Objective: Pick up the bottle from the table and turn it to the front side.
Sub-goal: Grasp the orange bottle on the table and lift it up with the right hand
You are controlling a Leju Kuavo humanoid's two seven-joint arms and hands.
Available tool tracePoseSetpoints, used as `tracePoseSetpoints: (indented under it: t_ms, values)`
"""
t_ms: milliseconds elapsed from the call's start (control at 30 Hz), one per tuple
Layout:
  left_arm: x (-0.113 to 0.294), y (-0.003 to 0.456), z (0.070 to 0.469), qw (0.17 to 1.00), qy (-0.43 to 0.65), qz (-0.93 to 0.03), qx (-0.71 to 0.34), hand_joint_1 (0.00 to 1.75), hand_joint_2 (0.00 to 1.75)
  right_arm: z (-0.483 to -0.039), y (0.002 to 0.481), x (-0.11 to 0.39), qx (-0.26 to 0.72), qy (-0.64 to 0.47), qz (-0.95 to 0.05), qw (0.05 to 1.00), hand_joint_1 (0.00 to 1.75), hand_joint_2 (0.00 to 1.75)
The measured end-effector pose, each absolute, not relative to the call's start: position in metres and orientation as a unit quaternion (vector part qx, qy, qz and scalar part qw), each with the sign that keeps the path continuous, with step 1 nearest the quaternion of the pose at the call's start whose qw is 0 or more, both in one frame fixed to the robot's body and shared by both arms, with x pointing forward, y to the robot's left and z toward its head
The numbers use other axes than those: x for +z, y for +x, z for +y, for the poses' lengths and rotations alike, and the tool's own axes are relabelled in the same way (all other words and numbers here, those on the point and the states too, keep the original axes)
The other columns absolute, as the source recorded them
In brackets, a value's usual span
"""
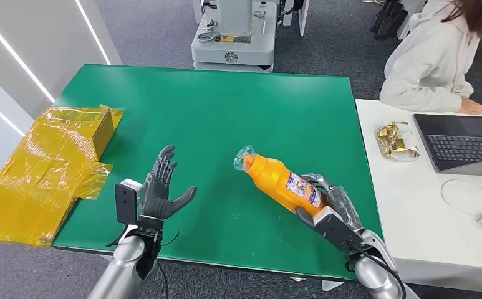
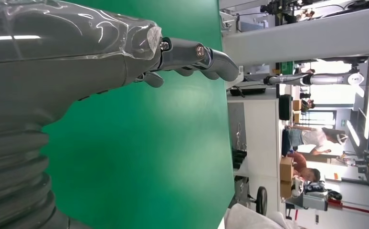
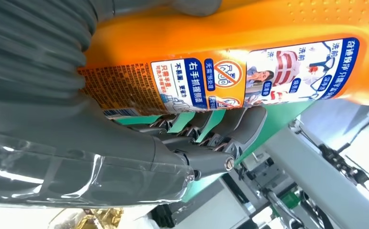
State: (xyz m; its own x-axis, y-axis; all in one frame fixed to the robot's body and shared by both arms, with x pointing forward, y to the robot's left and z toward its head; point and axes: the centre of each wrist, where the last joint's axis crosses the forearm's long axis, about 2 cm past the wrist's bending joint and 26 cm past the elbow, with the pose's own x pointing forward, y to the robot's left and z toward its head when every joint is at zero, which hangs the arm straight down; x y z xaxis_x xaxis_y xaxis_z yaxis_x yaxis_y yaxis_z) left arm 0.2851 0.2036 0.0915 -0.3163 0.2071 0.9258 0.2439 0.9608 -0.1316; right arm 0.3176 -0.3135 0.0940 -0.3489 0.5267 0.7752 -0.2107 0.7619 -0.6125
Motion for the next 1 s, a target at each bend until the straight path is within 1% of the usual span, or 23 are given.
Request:
tracePoseSetpoints:
  t_ms: [200, 400, 567, 767, 1000]
  values:
    - [0.096, 0.29, 0.207, 0.561, -0.145, -0.814, -0.035, 0.0, 1.75, -0.31, 0.313, 0.092, 0.299, -0.097, -0.776, 0.546, 1.75, 1.75]
    - [0.11, 0.303, 0.208, 0.559, -0.226, -0.797, -0.048, 0.0, 1.75, -0.295, 0.318, 0.09, 0.271, -0.078, -0.797, 0.534, 1.75, 1.75]
    - [0.134, 0.327, 0.203, 0.55, -0.307, -0.774, -0.062, 0.0, 1.75, -0.277, 0.335, 0.094, 0.236, -0.061, -0.819, 0.519, 1.75, 1.75]
    - [0.165, 0.357, 0.19, 0.534, -0.338, -0.77, -0.089, 0.0, 1.75, -0.249, 0.353, 0.105, 0.195, -0.041, -0.835, 0.513, 1.75, 1.75]
    - [0.192, 0.378, 0.163, 0.523, -0.371, -0.758, -0.116, 0.0, 1.75, -0.225, 0.366, 0.117, 0.175, -0.02, -0.841, 0.511, 1.75, 1.75]
